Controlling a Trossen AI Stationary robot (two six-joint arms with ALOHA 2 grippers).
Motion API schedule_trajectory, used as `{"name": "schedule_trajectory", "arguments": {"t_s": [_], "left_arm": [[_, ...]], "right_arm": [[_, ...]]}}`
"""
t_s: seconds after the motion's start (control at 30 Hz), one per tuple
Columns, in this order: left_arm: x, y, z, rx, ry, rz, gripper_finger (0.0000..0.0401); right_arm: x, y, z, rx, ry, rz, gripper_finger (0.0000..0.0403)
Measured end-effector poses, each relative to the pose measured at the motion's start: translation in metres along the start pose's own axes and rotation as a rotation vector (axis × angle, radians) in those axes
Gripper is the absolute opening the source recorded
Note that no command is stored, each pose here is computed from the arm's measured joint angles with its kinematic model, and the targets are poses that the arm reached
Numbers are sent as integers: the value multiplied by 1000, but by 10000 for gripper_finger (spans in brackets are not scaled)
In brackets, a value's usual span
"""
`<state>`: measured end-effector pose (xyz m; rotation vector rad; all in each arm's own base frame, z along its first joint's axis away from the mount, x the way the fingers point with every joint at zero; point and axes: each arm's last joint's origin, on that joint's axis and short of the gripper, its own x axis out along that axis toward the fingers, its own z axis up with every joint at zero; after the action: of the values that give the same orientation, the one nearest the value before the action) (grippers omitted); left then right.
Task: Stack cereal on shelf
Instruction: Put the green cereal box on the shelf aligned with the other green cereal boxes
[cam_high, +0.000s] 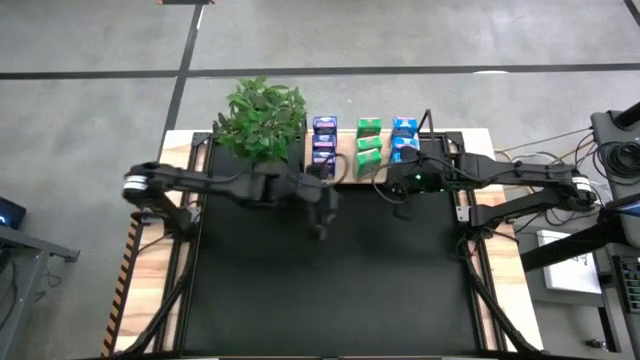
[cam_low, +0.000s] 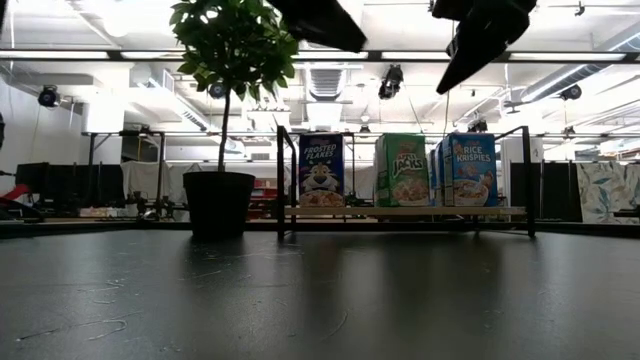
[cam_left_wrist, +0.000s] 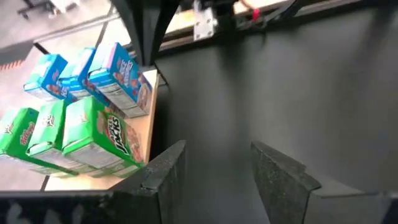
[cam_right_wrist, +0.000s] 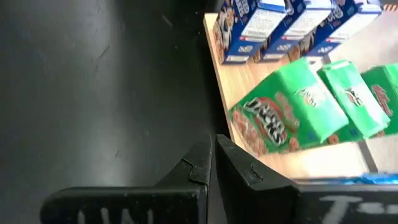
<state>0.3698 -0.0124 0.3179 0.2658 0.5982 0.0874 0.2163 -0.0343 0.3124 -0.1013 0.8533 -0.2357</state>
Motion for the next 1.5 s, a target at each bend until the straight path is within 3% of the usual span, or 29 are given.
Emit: {"name": "schedule_trajectory", "arguments": {"t_s": [0.27, 0.67, 0.9, 1.17, 1.5], "left_arm": [[-43, -10, -41, -39, -163, 5, 161], [-81, -8, -89, -69, -295, 101, 161], [-94, -6, -98, -75, -320, 117, 161], [-93, -7, -103, -43, -309, 119, 161], [-93, -6, -104, -37, -297, 163, 161]], "right_arm": [[18, 0, 9, 19, -99, -21, 13], [45, -33, 52, 105, 15, -129, 13], [63, -63, 55, 80, 189, -164, 13], [79, -76, 49, 76, 245, -173, 13], [84, -80, 47, 366, 236, -212, 13]]}}
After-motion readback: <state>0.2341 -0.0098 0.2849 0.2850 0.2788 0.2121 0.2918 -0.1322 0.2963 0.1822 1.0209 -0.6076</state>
